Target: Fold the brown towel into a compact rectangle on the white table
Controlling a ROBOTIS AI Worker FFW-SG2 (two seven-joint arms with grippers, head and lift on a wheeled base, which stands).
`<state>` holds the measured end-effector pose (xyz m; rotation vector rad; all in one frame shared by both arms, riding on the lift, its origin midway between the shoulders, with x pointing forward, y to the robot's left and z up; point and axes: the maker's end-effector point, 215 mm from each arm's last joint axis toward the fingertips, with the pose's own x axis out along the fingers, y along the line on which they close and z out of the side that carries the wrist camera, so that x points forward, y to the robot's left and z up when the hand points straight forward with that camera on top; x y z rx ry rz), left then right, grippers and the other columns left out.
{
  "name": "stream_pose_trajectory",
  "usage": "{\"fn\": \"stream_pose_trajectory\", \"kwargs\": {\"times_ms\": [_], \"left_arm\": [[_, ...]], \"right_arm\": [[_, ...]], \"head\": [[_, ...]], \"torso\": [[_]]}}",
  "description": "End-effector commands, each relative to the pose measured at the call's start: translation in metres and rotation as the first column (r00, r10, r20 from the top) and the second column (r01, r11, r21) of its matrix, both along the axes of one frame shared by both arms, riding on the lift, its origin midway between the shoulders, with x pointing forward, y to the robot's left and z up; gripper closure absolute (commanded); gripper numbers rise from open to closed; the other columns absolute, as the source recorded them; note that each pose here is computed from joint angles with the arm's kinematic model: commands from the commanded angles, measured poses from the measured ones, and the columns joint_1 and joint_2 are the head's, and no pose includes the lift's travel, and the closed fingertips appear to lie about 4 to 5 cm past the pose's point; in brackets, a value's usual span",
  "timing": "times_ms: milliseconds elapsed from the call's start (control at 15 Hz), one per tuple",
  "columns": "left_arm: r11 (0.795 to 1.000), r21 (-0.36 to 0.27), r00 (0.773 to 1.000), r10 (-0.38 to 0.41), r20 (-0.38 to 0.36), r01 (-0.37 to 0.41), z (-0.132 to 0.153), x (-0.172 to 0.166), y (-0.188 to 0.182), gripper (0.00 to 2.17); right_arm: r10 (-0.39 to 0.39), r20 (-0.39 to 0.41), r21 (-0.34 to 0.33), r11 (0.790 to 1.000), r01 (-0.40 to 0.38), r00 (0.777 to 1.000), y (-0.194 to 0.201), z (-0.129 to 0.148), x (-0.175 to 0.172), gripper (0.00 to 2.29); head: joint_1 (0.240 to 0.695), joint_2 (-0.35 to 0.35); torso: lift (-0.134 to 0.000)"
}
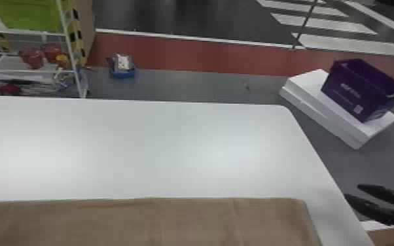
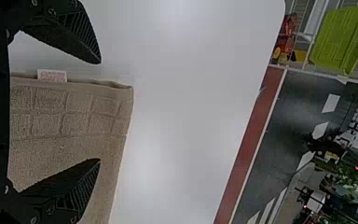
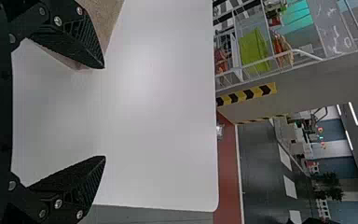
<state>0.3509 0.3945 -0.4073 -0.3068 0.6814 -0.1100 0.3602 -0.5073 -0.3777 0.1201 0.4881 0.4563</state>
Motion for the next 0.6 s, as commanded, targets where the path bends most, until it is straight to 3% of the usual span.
{"fn": "stream_pose_trajectory", "kwargs": {"times_ms": [0, 133, 533], "left_arm": [[0.999, 0.040, 0.999, 0.026, -0.021, -0.026, -0.007, -0.006, 0.014, 0.19], [0.996, 0.089, 0.999, 0.029, -0.041, -0.026, -0.016, -0.009, 0.022, 0.20], [0.991, 0.131, 0.994, 0.024, -0.104, -0.010, -0.039, -0.019, 0.020, 0.21]], "right_arm": [[0.017, -0.009, -0.001, 1.000, -0.017, 1.000, 0.006, -0.007, 0.002, 0.22], [0.025, -0.013, -0.001, 1.000, -0.025, 1.000, 0.009, -0.009, 0.006, 0.22], [0.022, -0.013, -0.009, 1.000, -0.022, 1.000, 0.005, -0.011, 0.003, 0.22]], "head": [[0.695, -0.189], [0.695, -0.167], [0.695, -0.133]], "torso": [[-0.123], [-0.123], [-0.123]]}}
